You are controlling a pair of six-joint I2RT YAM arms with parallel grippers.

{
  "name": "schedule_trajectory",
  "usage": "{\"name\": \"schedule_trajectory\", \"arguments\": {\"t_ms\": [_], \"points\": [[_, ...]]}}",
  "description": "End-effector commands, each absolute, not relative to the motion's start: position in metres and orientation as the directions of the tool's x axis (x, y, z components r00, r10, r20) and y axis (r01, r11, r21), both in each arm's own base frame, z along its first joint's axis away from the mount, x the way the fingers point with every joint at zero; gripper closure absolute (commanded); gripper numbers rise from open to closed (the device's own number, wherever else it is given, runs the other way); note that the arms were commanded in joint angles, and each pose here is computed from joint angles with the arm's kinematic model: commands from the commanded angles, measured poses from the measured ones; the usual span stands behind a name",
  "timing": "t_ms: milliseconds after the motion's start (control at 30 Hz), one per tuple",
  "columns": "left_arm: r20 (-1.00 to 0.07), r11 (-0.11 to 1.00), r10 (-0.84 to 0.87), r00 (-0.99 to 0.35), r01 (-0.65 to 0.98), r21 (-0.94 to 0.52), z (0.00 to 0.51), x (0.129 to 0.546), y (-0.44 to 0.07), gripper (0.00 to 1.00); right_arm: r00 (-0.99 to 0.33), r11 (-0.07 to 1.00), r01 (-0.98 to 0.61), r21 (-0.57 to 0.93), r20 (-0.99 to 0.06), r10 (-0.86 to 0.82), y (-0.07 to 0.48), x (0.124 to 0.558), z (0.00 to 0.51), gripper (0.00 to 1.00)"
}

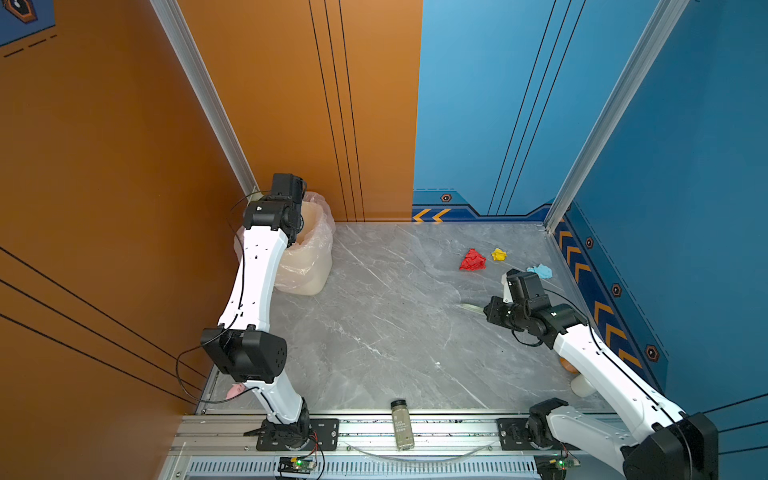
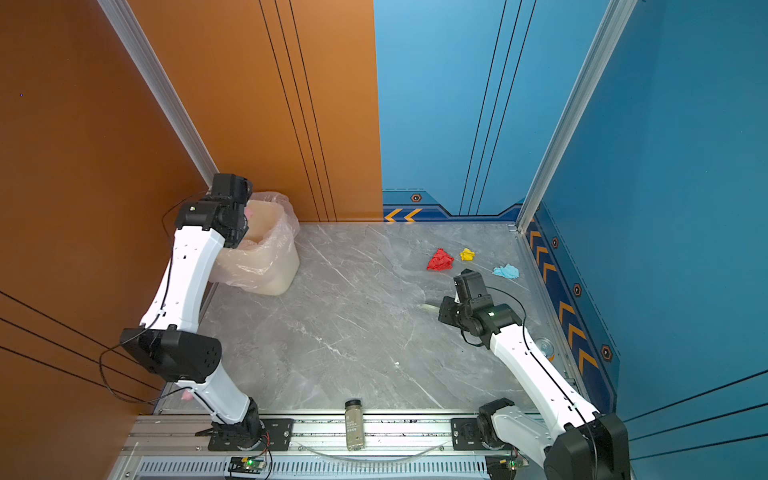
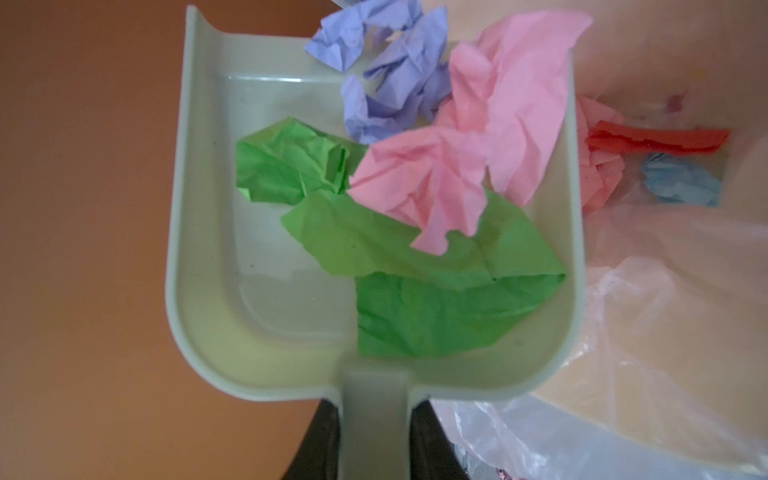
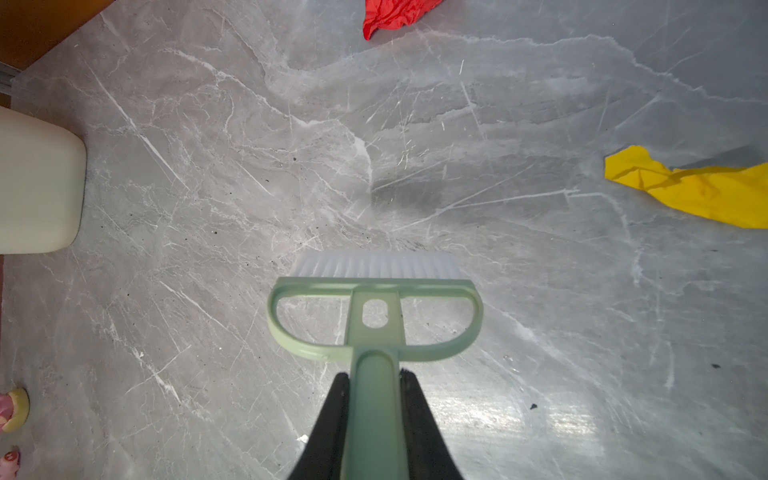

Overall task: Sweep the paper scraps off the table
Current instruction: 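Tilt the dustpan with the left gripper to dump the papers into the bin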

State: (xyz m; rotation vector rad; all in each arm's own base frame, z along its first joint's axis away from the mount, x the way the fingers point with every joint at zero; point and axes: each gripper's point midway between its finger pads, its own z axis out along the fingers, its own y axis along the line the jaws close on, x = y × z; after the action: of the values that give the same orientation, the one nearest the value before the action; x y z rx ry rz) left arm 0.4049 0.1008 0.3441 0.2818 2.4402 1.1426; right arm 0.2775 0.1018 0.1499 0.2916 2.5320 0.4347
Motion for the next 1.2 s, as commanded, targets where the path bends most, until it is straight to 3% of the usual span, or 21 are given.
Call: {"name": "schedule_trajectory", "arguments": {"t_ms": [0, 733, 1167], "points": [[-0.215, 0.577, 0.381, -0.899, 0.05, 0.816, 0.35, 0.4, 0.105, 1.0, -0.819, 0.927, 0.111, 0.357, -0.496, 0.289, 0.103, 0.282, 0.15, 1.0], [0.026, 0.407, 0.467, -0.884, 0.241, 0.881, 0.362, 0.395, 0.113, 1.0, -0.84, 0.932, 0.108, 0.347, -0.469, 0.272, 0.105, 0.281, 0.136, 1.0], [0.038, 0.356, 0.438, -0.898, 0.212, 0.91, 0.382, 0.387, 0.12, 1.0, -0.844, 0.936, 0.107, 0.336, -0.466, 0.264, 0.104, 0.278, 0.134, 1.0]]}}
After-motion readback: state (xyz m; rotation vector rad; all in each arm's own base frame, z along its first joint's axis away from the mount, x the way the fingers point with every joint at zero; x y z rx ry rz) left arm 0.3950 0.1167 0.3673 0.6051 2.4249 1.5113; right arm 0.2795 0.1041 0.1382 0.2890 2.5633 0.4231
